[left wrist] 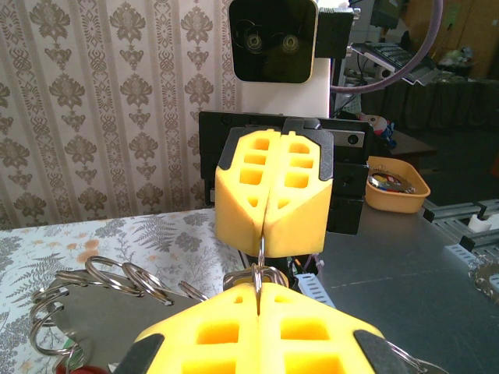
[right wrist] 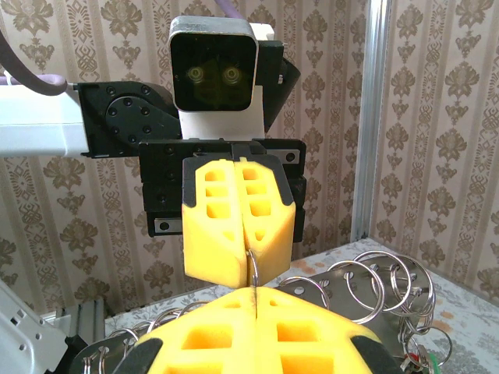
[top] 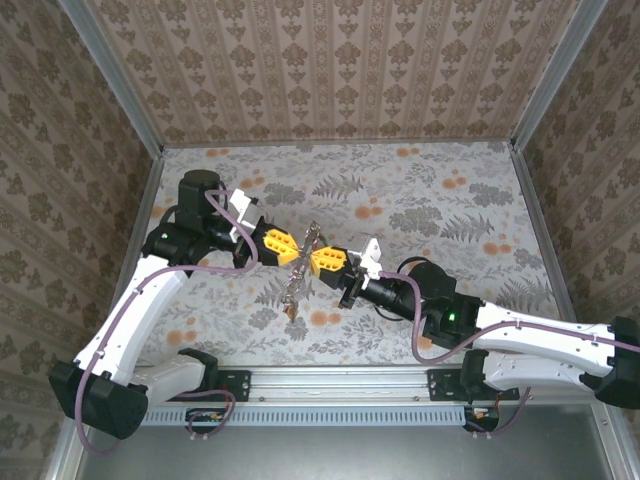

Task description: Put the keys on the keyring

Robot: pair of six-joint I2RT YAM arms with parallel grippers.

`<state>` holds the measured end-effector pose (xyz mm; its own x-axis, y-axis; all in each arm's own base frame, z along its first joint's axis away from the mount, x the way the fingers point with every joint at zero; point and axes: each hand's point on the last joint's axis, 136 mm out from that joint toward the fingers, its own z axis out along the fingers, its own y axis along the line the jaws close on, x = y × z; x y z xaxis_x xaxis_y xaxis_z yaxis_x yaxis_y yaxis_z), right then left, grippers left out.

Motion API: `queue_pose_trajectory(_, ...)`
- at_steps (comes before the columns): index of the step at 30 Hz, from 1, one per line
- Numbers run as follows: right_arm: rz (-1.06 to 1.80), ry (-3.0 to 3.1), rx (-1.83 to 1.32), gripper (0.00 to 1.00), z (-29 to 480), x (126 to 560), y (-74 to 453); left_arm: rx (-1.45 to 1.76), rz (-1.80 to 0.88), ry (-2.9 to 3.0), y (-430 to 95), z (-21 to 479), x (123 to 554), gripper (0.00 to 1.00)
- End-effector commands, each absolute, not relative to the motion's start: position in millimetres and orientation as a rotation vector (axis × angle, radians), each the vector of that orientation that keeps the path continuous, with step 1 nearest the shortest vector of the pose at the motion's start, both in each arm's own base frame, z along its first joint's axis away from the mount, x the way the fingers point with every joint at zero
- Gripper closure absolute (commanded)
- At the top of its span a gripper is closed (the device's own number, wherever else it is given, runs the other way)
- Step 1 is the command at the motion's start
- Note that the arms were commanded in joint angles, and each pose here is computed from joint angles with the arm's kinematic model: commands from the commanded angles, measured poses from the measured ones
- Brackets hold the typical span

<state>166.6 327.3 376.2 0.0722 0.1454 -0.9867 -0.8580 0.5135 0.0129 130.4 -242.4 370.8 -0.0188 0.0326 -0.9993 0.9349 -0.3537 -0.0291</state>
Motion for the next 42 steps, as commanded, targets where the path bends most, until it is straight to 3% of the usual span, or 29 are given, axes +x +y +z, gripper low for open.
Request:
queue_pose_trajectory(1, 0.838, 1.238, -0.653, 1.00, 391, 171, 317, 1.504, -1.472, 0.964, -236, 386, 119, 1.00)
queue_pose_trajectory(42, 0.851, 1.205, -0.715, 1.00, 396, 169, 336, 1.509, -1.471, 0.952, -235, 388, 116, 1.00)
